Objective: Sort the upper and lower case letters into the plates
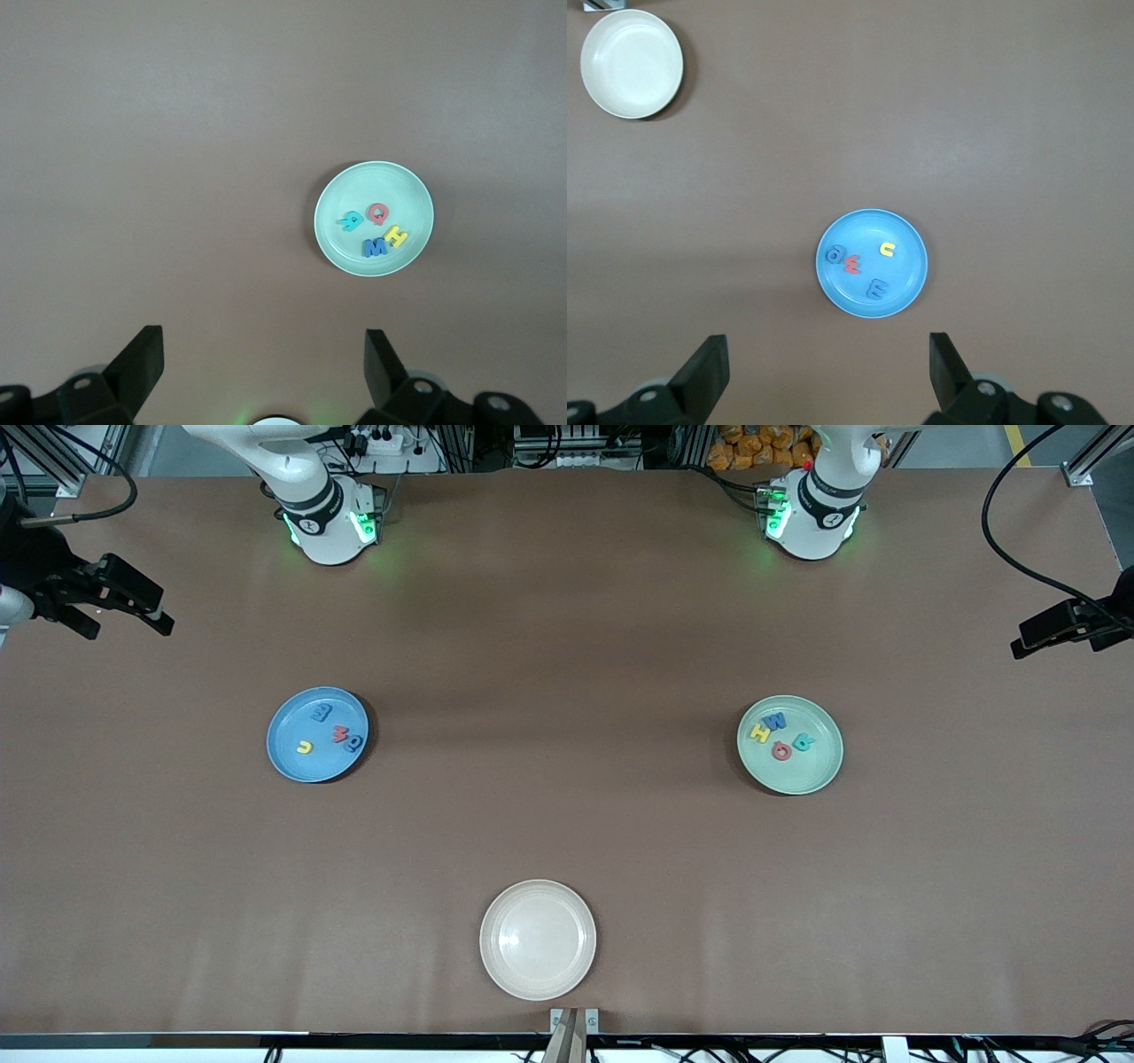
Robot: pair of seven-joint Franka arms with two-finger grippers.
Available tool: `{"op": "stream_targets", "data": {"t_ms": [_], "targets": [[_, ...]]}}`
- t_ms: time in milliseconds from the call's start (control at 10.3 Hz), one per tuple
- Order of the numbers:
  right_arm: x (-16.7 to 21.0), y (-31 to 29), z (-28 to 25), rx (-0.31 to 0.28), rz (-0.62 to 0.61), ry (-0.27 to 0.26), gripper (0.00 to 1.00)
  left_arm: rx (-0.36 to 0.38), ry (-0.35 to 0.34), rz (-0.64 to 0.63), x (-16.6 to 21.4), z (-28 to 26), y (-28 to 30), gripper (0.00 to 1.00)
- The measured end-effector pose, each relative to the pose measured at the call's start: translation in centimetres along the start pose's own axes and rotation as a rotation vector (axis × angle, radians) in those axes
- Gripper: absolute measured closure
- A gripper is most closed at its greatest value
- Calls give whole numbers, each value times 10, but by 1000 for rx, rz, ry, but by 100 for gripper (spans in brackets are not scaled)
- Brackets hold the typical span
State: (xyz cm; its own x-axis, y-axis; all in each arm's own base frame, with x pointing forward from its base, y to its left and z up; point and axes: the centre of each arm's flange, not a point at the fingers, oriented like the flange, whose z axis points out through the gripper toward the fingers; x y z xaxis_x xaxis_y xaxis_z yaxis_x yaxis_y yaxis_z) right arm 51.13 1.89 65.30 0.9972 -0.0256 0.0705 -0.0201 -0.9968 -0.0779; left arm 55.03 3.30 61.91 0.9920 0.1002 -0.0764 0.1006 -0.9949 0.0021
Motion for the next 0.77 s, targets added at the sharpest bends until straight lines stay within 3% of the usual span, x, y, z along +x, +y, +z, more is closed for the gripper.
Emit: {"op": "stream_targets", "data": {"t_ms": [387, 773], "targets": [[0, -2, 0, -49, -55, 0, 0, 0, 11, -1, 1, -2, 0, 0], [0, -3, 0, -50, -74, 0, 0, -3, 68, 4, 6, -8, 3, 0]]}}
